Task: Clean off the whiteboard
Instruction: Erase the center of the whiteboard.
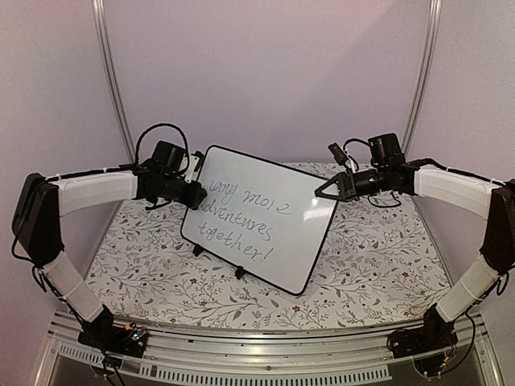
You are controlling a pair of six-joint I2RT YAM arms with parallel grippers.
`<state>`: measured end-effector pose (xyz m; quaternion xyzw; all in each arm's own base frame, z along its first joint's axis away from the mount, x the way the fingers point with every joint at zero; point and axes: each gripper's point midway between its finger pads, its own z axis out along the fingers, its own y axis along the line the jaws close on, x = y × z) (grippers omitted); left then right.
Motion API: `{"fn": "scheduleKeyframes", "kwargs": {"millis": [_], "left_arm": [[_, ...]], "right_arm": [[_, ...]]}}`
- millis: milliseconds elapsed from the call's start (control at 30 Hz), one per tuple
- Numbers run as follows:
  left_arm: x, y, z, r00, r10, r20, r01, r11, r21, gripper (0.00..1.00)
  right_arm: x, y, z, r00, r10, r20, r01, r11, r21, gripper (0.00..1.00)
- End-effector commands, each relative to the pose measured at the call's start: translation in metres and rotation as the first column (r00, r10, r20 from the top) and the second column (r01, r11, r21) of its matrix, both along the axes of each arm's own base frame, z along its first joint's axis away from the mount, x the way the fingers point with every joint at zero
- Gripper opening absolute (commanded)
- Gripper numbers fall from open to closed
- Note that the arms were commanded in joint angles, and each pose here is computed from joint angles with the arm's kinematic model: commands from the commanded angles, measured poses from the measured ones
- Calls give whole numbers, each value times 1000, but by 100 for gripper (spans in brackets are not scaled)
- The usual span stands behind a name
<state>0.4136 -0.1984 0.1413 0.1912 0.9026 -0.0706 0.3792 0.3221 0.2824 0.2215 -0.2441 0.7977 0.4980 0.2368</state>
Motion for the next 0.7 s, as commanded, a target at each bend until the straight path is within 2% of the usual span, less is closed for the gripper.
{"fn": "scheduleKeyframes", "kwargs": {"millis": [0,133,267,467,667], "left_arm": [[-12,9,-21,996,6,-86,-7,1000,-9,0],[-10,16,-21,996,30,-83,-32,999,-19,0],[6,17,-1,999,44,-20,-45,998,-47,0],[36,3,34,997,23,78,-15,995,-101,0],[47,-8,44,996,12,92,0,992,-128,0]], "right_arm": [[-13,4,-7,998,61,-14,-62,998,-1,0],[-13,4,-6,998,62,-9,-62,998,0,0],[-14,4,-7,998,64,-11,-64,998,1,0],[-15,4,-8,998,65,-16,-65,998,0,0],[-15,3,-7,998,61,-15,-61,998,-1,0]]}}
